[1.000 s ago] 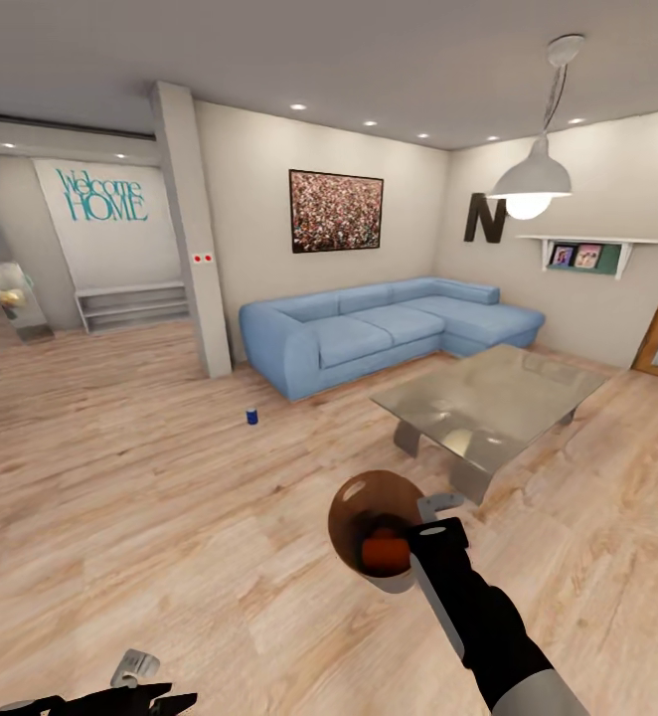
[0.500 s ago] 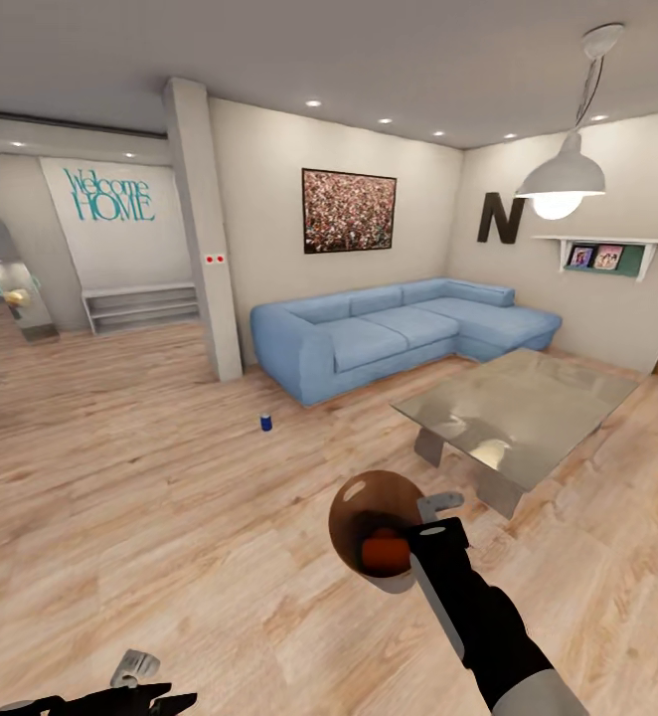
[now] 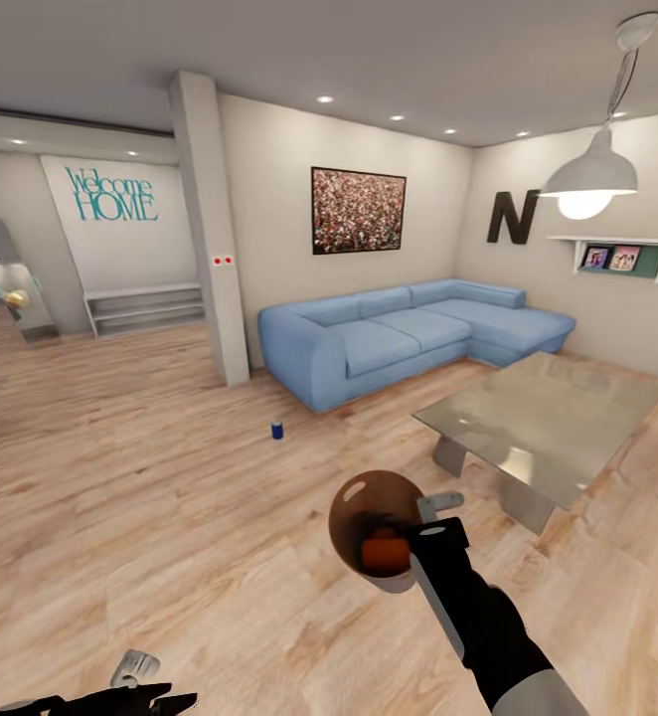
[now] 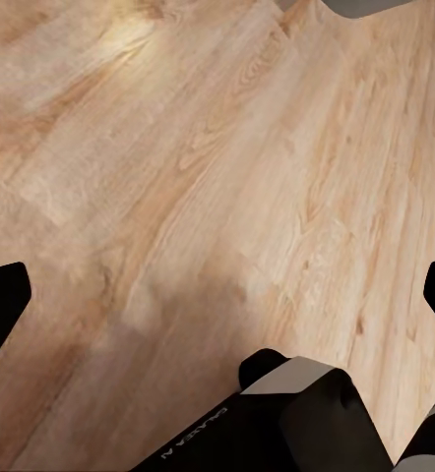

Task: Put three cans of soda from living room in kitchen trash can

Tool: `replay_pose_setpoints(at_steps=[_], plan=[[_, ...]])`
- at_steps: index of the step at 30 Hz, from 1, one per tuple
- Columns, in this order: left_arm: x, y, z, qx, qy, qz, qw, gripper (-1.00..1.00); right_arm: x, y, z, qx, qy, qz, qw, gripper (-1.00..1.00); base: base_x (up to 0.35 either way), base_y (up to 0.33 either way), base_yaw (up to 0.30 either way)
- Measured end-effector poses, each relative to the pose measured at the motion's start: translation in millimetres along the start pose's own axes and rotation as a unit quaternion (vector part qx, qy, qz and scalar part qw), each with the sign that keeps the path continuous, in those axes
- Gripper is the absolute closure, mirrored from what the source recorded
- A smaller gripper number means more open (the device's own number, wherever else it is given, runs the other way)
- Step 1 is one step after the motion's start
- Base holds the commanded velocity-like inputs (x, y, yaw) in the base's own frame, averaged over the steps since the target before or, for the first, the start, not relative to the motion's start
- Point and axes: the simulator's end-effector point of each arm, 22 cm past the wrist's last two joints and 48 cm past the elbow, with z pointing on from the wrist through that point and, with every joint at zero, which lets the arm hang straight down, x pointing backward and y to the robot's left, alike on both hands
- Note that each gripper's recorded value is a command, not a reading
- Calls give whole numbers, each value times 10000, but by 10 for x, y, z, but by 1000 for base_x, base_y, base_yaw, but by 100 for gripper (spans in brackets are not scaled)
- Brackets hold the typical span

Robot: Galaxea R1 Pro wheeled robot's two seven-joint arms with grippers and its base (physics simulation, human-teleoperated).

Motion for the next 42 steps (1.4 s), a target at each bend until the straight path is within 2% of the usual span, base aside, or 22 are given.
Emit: replay_pose_setpoints(at_steps=[25,42], plan=[[-2,-1,0,1,-2,2,10000,-100,-1,5,-1,-10,-2,10,10000,100,253,275,-5],[-50,-23,-19,5,-51,50,10000,-100,-55,-29,-49,20,-67,14,10000,100,237,285,-179]])
